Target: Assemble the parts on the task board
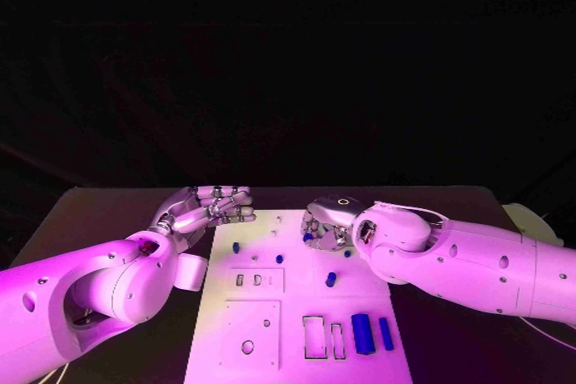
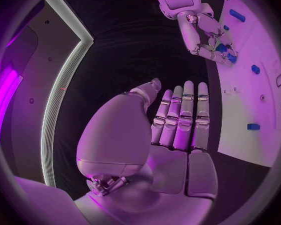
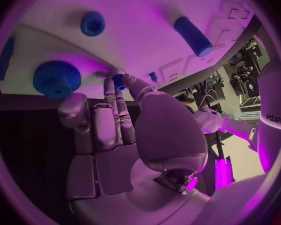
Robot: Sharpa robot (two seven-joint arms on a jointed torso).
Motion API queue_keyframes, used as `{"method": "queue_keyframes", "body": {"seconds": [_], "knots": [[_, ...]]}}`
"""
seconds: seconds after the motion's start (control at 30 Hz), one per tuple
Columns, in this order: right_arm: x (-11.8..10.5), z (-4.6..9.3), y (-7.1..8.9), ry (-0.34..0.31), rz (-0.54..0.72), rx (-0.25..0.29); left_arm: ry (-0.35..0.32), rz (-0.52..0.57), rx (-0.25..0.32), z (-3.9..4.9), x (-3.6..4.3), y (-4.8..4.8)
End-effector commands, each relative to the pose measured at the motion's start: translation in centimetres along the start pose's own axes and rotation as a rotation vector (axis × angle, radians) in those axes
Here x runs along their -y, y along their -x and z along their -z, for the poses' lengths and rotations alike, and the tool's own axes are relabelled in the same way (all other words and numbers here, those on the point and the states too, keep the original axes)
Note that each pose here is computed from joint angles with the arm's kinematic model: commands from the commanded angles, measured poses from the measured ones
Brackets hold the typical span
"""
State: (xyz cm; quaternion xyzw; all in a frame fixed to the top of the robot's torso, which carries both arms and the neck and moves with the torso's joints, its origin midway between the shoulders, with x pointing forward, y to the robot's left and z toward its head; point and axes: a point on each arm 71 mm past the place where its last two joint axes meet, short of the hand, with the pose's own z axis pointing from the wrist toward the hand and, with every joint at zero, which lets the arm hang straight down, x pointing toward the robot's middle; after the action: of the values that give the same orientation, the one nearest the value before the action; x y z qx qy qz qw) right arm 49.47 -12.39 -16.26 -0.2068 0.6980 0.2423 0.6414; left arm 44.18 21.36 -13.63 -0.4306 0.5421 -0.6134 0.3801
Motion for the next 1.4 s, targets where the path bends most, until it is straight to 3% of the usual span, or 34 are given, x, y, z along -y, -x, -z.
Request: {"method": "queue_keyframes", "body": {"seconds": [0.03,0.3,0.6,1.13,1.4], "knots": [[-0.3,-0.2,0.8,0.012,-0.005,0.072,-0.006,0.007,-0.017,-0.13,0.09,-0.05],[-0.6,-1.8,1.5,0.007,-0.01,0.134,-0.009,0.005,-0.011,-0.36,0.03,0.22],[-1.3,-3.5,1.7,0.013,-0.006,0.166,-0.009,0.006,-0.014,-0.36,0.06,0.15],[-1.9,-4.9,1.8,0.021,0.0,0.182,-0.012,0.004,-0.011,-0.41,0.16,0.29],[-2.2,-5.6,1.3,0.023,0.0,0.164,-0.014,0.002,-0.01,-0.53,0.22,0.33]]}}
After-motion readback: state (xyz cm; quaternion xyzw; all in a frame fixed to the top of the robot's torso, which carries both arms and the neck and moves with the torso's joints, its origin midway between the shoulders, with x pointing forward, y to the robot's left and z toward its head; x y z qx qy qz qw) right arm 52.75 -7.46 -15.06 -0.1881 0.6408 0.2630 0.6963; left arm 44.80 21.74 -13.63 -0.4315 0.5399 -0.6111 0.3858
